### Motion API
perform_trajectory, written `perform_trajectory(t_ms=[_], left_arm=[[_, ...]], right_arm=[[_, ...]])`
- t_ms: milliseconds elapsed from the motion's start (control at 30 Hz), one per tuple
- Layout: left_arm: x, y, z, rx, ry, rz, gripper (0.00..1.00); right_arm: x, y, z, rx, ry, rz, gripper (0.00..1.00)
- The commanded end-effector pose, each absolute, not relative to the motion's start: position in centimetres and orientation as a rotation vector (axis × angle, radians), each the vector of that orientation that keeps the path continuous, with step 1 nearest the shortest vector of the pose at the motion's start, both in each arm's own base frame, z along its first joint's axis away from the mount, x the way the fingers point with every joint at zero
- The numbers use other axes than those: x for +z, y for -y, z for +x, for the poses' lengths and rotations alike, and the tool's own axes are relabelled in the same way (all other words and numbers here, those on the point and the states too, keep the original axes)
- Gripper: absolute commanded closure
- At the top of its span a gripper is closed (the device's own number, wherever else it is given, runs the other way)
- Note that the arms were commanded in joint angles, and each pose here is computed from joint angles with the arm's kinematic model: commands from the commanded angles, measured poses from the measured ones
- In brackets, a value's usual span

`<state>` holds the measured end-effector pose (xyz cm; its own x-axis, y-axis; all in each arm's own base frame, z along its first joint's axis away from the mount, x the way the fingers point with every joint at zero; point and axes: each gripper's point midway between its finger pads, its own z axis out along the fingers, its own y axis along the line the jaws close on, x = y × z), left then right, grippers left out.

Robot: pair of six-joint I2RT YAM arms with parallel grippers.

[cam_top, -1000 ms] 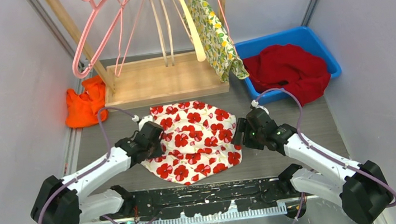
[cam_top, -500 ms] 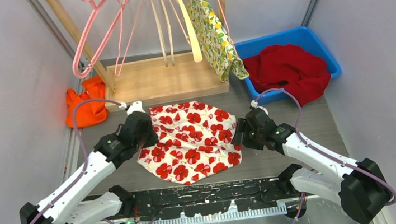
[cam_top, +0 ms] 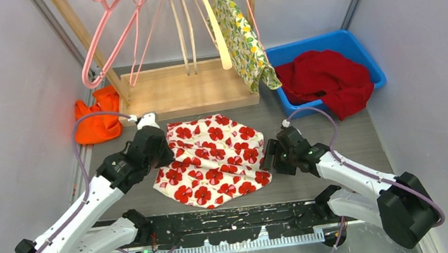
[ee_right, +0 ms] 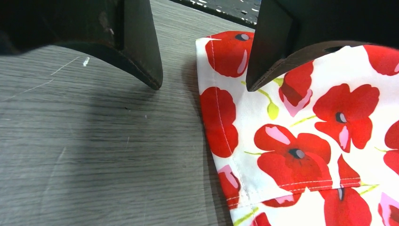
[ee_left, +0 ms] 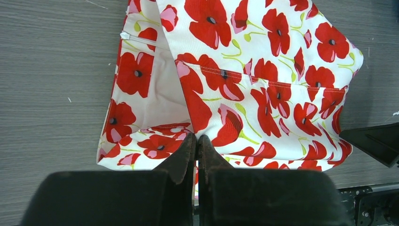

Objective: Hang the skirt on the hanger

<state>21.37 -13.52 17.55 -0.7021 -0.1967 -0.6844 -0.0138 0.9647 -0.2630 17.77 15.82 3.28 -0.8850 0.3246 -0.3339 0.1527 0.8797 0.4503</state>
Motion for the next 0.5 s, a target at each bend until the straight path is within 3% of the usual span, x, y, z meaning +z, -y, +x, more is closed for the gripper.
perform_trajectory(t_ms=[0,200,333,467], left_arm=[[19.3,13.2,21.7,-0.32,-2.283,-0.157,1.0],[18.8,13.2,21.6,-0.317,-2.289,-0.159,1.0],[18.4,13.2,21.6,-0.315,-2.297,-0.16,1.0],[18.2,13.1,21.5,-0.315,-2.297,-0.162,1.0]], right_arm=[[4.0,-17.4,18.5,0.715,-2.586,0.381,0.29],[4.3,-18.4,18.3,0.816,-2.567,0.409,0.3],[4.6,-19.2,18.0,0.906,-2.551,0.439,0.4],[4.9,-19.7,17.7,0.961,-2.542,0.45,0.57]])
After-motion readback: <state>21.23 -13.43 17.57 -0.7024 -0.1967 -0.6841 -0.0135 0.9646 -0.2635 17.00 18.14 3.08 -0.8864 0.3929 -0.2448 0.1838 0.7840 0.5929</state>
